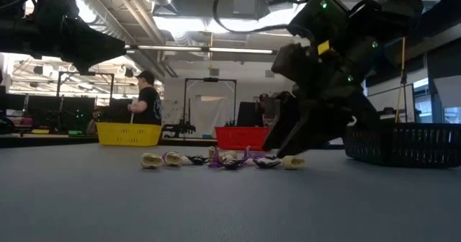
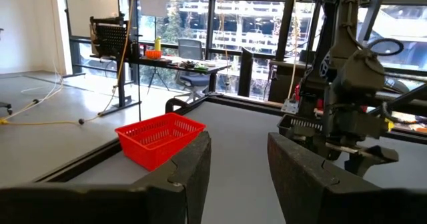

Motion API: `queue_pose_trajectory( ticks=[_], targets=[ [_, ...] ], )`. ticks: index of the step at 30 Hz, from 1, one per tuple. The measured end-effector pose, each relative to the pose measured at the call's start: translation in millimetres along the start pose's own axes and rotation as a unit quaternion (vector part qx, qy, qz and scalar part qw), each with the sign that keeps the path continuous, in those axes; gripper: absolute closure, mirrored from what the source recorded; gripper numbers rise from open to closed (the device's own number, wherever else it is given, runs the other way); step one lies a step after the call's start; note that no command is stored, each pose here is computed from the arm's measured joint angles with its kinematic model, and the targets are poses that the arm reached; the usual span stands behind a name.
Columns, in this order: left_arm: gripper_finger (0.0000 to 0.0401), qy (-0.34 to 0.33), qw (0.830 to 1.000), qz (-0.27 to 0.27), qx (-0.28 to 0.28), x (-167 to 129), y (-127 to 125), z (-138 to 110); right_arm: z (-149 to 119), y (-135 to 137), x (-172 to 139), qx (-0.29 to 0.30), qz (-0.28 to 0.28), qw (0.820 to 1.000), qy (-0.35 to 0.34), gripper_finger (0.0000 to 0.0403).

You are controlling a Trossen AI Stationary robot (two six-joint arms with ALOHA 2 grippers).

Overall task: Sort Halloween decoration
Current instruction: Put the black spider toy into the red bin

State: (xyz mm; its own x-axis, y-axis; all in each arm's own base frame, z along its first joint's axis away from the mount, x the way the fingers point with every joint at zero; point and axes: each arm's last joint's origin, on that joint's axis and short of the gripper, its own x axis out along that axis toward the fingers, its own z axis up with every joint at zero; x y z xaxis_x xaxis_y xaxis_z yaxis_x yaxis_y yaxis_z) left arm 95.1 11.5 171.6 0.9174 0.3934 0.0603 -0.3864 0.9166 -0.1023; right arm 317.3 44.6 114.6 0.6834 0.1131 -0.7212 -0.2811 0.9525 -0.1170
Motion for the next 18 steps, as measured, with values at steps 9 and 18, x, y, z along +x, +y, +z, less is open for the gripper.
queue_pose_trajectory(
  ticks=[9,18],
  targets=[
    [0.0259,0.0,1.0,0.0,0.0,0.0,0.0,0.0,-3.2,0.5,7.9,0.0,0.002,1.0,0.0,0.0167],
    [0.0259,0.0,1.0,0.0,0.0,0.0,0.0,0.0,-4.0,0.6,8.3,0.001,0.002,1.0,0.003,0.0169]
  ],
)
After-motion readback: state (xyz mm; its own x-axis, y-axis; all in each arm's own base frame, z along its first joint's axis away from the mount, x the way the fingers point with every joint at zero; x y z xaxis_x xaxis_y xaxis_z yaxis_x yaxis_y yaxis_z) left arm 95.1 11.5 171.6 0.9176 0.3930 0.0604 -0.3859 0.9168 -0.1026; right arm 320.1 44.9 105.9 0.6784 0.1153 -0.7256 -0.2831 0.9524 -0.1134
